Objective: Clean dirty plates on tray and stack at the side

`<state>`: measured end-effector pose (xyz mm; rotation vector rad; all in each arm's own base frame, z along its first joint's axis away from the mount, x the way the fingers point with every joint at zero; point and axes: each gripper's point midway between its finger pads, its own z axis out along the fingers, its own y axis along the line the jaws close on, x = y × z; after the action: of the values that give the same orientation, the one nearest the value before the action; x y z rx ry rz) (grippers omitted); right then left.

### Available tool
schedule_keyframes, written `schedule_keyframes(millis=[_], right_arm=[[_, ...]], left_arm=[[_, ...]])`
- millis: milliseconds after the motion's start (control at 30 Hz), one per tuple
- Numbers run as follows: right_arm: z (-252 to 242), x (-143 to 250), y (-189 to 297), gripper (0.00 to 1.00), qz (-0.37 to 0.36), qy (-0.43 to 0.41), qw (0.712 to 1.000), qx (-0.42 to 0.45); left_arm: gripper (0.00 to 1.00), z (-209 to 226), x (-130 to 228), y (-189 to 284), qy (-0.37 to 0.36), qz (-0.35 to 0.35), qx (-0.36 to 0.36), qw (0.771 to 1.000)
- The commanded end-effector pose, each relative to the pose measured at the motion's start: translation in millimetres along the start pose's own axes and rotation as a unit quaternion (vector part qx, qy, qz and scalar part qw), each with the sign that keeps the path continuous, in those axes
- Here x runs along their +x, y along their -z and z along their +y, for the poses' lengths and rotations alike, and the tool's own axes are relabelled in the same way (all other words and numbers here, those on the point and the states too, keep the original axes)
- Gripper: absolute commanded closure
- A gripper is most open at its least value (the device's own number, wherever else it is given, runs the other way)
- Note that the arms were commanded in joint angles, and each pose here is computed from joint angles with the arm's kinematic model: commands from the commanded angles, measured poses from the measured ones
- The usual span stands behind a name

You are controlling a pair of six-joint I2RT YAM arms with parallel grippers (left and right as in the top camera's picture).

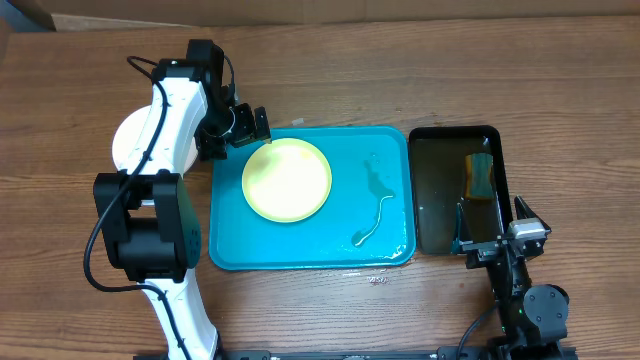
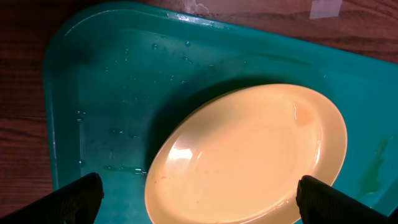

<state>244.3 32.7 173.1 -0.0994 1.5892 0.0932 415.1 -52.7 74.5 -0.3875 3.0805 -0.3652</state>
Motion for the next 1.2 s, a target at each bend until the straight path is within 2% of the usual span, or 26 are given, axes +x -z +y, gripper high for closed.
schedule_keyframes(millis=[0, 767, 900, 1000, 1167], right_arm=[[0, 2, 0, 0.0, -0.001, 0.002, 1.0, -0.001], [0, 2, 0, 0.0, -0.001, 0.002, 1.0, -0.002], [0, 2, 0, 0.0, -0.001, 0.002, 1.0, -0.002], [0, 2, 0, 0.0, -0.001, 0.002, 1.0, -0.002], [0, 2, 0, 0.0, -0.001, 0.002, 1.0, -0.002]], left_arm=[[0.0, -6, 3, -3, -0.003, 0.004, 0.003, 1.0], [0.0, -10, 5, 1, -0.009, 0.0, 0.003, 1.0], [0.0, -26, 10, 7, -0.03, -0.007, 0.006, 1.0], [0.0, -56, 22, 28, -0.07, -0.032, 0.015, 0.997], [0.0, -114, 58, 94, -0.151, -0.104, 0.057, 0.981]])
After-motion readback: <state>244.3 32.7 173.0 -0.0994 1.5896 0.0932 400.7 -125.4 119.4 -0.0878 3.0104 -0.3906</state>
